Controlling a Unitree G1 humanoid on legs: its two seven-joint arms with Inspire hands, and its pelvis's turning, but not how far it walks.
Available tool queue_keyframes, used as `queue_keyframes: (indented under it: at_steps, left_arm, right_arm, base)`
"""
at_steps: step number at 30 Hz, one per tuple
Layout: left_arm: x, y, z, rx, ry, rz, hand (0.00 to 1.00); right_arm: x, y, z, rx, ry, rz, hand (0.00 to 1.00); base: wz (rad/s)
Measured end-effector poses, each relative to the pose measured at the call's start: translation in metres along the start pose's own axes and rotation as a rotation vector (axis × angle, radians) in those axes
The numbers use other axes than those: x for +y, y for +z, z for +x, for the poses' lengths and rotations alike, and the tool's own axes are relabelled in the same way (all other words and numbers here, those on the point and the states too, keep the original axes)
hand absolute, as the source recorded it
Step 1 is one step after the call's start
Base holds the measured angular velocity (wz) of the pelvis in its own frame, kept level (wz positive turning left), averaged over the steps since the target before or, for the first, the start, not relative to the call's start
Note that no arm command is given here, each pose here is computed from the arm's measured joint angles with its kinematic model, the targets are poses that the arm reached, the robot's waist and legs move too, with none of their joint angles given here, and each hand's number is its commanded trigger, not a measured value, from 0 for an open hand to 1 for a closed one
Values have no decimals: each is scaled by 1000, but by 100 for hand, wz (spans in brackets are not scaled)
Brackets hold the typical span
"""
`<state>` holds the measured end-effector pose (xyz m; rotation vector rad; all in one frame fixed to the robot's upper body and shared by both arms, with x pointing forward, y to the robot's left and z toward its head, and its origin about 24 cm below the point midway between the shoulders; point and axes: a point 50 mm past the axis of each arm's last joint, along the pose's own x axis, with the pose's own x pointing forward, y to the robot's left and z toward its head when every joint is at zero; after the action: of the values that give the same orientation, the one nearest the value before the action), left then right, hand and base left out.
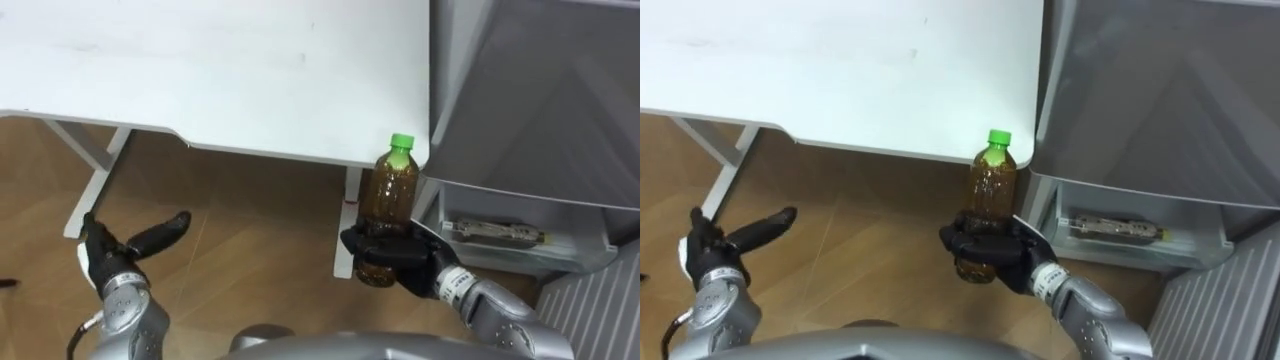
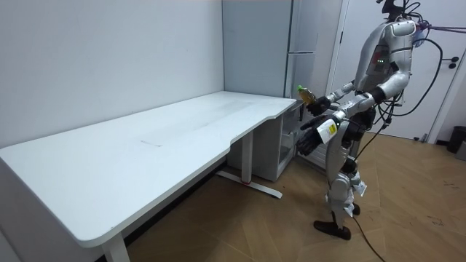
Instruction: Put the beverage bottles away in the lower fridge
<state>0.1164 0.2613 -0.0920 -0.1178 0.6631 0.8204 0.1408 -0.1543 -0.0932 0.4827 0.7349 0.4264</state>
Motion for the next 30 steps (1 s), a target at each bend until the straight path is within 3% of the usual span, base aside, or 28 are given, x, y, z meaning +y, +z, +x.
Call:
queue_keyframes:
  at_steps: [12, 20, 30]
  left_arm:
    - [24, -24, -4, 120, 109, 21, 0]
    - [48, -63, -9, 278, 148, 151, 0]
    - [64, -100, -26, 441, 65, 260, 0]
  right_arm:
    - [-4, -5, 0, 1, -70, 110, 100]
    - [-23, -19, -12, 74, -185, 125, 100]
    - [-38, -36, -21, 140, -317, 144, 100]
  base:
    - [1]
    - [0]
    - [1]
